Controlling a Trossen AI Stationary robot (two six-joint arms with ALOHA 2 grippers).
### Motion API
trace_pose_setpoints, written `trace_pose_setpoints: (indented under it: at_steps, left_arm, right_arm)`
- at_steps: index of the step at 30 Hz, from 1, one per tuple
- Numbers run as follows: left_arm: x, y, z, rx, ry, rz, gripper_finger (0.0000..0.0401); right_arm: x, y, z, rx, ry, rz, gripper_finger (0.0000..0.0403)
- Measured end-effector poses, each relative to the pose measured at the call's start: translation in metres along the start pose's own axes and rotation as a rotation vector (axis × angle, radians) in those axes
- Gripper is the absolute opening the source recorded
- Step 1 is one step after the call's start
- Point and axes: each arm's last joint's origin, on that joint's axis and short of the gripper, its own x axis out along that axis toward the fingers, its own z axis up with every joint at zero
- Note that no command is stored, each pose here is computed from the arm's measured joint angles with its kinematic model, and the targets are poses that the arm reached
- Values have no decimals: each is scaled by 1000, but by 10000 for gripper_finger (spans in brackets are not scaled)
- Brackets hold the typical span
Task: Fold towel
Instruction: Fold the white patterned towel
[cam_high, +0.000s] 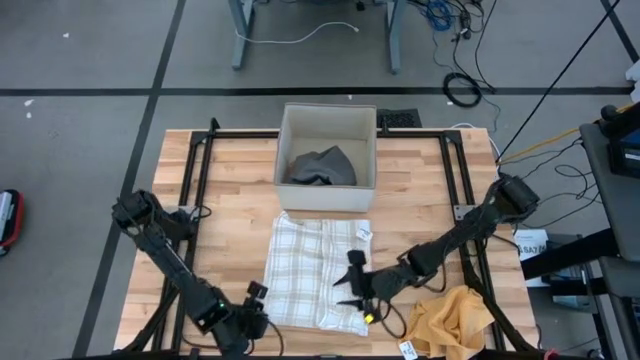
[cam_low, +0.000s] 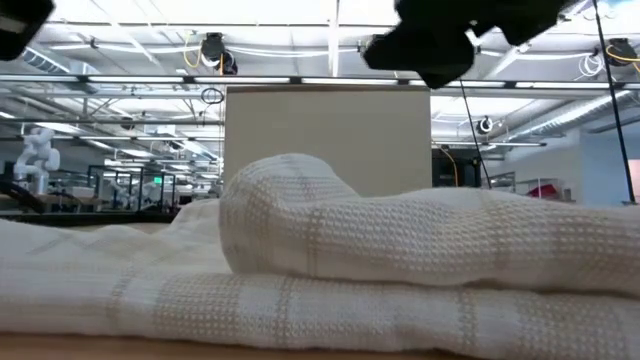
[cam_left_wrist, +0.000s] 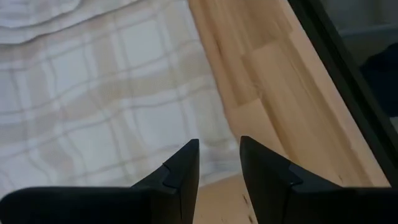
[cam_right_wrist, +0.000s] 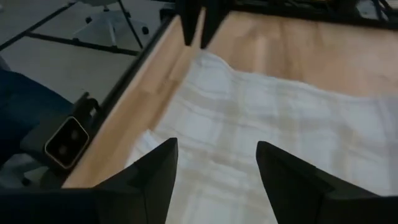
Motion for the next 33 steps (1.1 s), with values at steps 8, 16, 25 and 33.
trace_pose_setpoints:
  at_steps: [8, 16, 25, 33]
  left_arm:
    - [31, -17, -14, 60, 50, 72, 124]
    - [36, -24, -17, 64, 53, 47, 124]
    - [35, -28, -17, 11, 48, 11, 124]
    - [35, -30, -16, -20, 37, 2, 134]
  right_arm:
    - [42, 20, 12, -65, -13, 12, 202]
    - [67, 28, 14, -59, -12, 13, 201]
    - [74, 30, 12, -4, -5, 12, 201]
    - [73, 29, 10, -2, 16, 8, 201]
